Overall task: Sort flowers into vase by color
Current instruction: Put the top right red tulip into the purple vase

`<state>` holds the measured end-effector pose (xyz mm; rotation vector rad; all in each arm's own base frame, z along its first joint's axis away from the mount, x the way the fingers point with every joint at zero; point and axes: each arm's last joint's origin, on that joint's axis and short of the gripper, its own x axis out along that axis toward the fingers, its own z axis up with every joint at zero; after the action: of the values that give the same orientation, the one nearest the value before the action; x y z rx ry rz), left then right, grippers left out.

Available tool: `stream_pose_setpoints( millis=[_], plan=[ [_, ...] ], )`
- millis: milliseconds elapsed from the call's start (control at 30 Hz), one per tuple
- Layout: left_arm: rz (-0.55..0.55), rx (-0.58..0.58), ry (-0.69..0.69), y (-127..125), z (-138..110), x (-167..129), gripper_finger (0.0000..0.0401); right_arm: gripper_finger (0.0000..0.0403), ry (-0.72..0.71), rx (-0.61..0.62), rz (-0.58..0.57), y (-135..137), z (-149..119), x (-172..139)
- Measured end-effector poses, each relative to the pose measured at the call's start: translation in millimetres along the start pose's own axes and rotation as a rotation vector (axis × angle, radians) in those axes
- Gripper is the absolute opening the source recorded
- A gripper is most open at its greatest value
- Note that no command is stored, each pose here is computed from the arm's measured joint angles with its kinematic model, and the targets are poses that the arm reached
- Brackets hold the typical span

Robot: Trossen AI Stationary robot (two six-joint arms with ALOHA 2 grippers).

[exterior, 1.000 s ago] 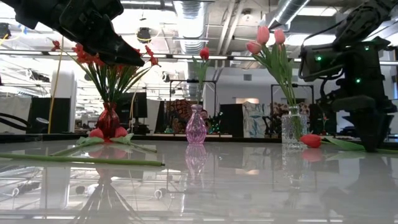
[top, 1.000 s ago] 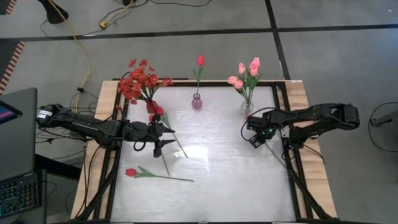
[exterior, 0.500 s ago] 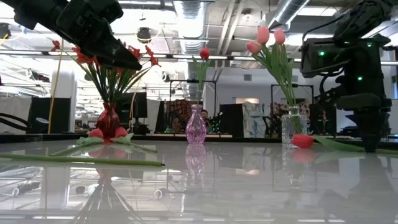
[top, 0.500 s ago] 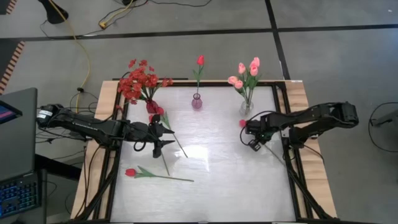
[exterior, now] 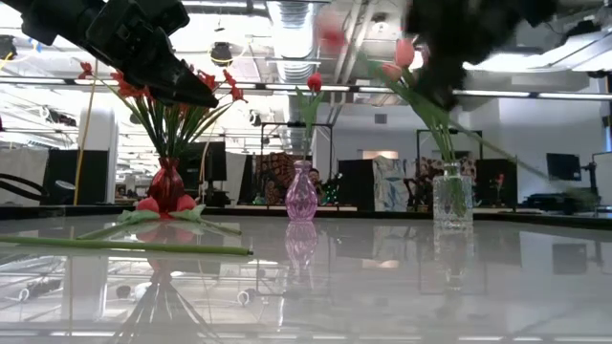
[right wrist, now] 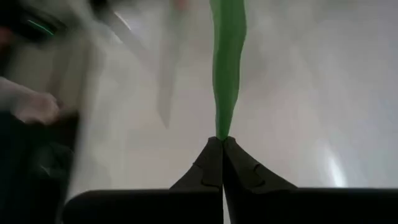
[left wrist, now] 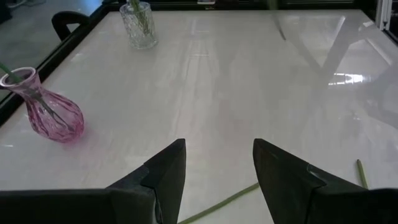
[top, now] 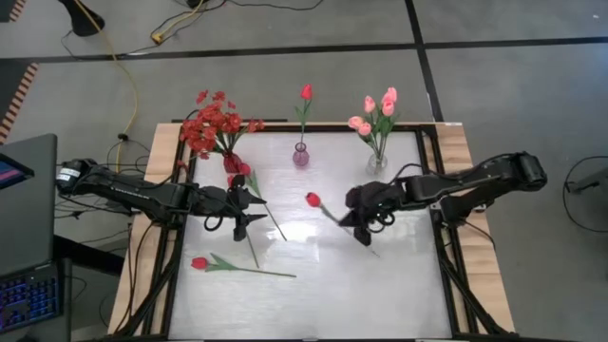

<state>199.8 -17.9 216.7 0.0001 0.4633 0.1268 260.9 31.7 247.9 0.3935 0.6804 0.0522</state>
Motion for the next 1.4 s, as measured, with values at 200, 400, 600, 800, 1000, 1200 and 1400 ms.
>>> stream_pose_setpoints(
  millis=[200, 400, 600, 800, 1000, 1200, 1400],
  plan=[
    [0.0, 0.001, 0.0, 0, 0, 0, 0.0176, 0.0025, -0.576, -0.373, 0.057, 18, 49, -9],
    [-0.001, -0.027, 0.01, 0, -1, 0, 0.0176, 0.0023, -0.856, -0.491, -0.08, -7, 85, -8],
    [-0.001, -0.041, 0.012, 0, -1, 0, 0.0176, 0.0023, -0.859, -0.405, -0.301, -57, 126, 15],
    [-0.013, -0.07, 0.026, -1, -3, 0, 0.0176, 0.0023, -0.877, -0.394, -0.508, -88, 146, 17],
    [-0.012, -0.045, 0.047, -2, -5, 0, 0.0176, 0.0024, -0.878, -0.362, -0.559, -107, 150, 13],
    [0.006, -0.013, 0.041, -1, -4, 0, 0.0176, 0.0024, -0.857, -0.325, -0.571, -116, 149, 11],
    [0.014, 0.006, 0.039, -1, -4, 0, 0.0176, 0.0024, -0.822, -0.313, -0.597, -120, 147, 12]
  ],
)
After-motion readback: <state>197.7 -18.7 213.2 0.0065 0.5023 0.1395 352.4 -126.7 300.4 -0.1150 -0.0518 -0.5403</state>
